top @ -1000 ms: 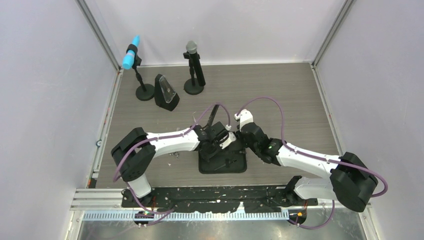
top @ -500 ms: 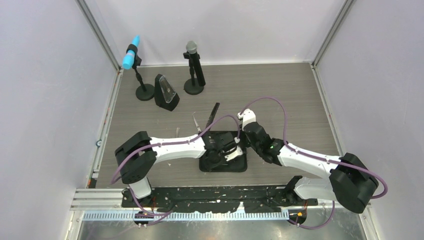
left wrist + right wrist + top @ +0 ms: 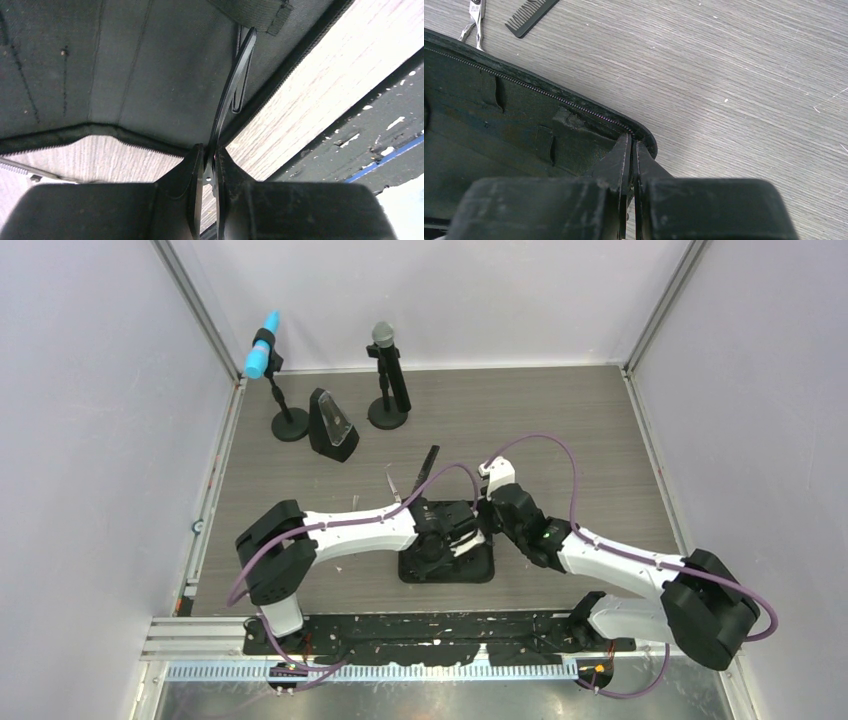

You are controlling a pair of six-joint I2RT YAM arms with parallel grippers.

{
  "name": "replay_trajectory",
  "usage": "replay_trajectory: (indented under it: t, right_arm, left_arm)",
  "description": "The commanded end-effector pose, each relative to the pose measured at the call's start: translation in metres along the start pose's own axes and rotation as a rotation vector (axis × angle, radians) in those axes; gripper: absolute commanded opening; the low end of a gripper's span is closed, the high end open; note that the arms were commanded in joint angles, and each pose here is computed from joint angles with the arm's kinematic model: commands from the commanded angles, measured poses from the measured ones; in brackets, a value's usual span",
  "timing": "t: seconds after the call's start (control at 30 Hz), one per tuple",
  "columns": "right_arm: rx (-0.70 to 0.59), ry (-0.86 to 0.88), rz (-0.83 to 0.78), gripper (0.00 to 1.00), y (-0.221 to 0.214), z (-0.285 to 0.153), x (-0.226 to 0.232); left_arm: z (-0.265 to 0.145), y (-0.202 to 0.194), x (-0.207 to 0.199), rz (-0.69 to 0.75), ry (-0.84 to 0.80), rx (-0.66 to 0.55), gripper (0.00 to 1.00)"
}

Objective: Sort the hair-cutting tools
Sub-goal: Adjust the haircut tool in the hairdressing tool bag.

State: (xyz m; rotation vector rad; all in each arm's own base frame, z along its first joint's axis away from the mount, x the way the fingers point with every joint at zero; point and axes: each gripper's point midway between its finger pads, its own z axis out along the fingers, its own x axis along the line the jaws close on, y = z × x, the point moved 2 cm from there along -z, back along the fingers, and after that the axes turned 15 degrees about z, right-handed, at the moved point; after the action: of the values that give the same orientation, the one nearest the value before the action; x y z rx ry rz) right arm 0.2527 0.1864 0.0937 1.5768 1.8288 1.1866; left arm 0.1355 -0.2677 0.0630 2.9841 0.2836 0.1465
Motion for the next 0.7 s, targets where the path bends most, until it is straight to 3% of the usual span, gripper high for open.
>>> replay_trajectory:
  t: [0.0, 0.47, 0.67]
  right_arm:
    - [-0.081, 0.042, 0.049, 0.05, 0.02, -0.004, 0.007]
    - [-0.089, 0.047, 0.06, 0.05, 0.02, -0.007, 0.006]
    - [-0.096, 0.049, 0.067, 0.05, 0.021, -0.006, 0.006]
  left_arm:
    - [-0.01, 0.006, 0.014, -0.039, 0.075, -0.007, 0.03]
    - [0.001, -0.001, 0.023, -0.014, 0.092, 0.105, 0.03]
    - [0.002, 0.004, 0.013, 0.02, 0.038, 0.073, 0.03]
